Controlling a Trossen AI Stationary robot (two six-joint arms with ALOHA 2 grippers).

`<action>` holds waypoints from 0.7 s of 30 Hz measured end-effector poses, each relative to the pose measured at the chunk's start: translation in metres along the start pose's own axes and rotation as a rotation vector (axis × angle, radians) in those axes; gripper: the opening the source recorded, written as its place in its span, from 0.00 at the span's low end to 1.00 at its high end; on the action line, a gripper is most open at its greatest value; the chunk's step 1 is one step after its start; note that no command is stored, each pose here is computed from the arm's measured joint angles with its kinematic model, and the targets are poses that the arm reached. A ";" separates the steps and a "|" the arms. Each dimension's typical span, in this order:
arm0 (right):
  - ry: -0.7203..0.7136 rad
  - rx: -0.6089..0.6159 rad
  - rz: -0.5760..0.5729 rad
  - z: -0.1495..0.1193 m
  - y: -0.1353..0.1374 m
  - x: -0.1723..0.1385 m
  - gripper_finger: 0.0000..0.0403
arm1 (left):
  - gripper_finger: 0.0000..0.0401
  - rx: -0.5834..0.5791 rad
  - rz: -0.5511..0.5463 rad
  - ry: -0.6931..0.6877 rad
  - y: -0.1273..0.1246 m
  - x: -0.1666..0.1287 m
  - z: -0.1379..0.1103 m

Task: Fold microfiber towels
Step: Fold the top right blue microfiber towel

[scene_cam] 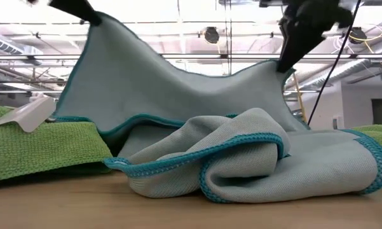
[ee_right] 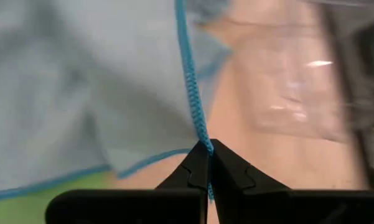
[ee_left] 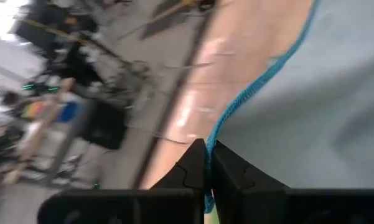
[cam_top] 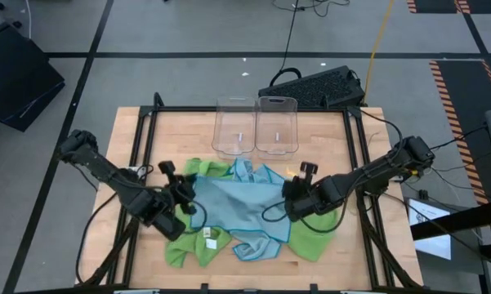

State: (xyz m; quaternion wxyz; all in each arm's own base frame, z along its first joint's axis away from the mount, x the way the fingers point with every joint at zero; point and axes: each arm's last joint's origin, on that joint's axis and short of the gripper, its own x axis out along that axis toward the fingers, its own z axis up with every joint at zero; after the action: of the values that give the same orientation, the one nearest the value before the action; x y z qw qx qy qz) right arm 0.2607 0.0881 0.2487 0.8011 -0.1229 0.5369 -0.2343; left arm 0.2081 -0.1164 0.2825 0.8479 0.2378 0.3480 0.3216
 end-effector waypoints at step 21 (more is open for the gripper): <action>0.057 0.049 -0.157 0.008 -0.057 0.031 0.00 | 0.04 -0.035 0.203 0.313 0.047 0.080 -0.001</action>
State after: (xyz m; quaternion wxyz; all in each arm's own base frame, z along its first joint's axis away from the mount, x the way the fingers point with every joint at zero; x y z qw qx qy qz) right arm 0.2637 0.0233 0.2522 0.7673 -0.1381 0.5425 -0.3130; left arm 0.2335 -0.0274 0.2760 0.7506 0.2041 0.4443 0.4444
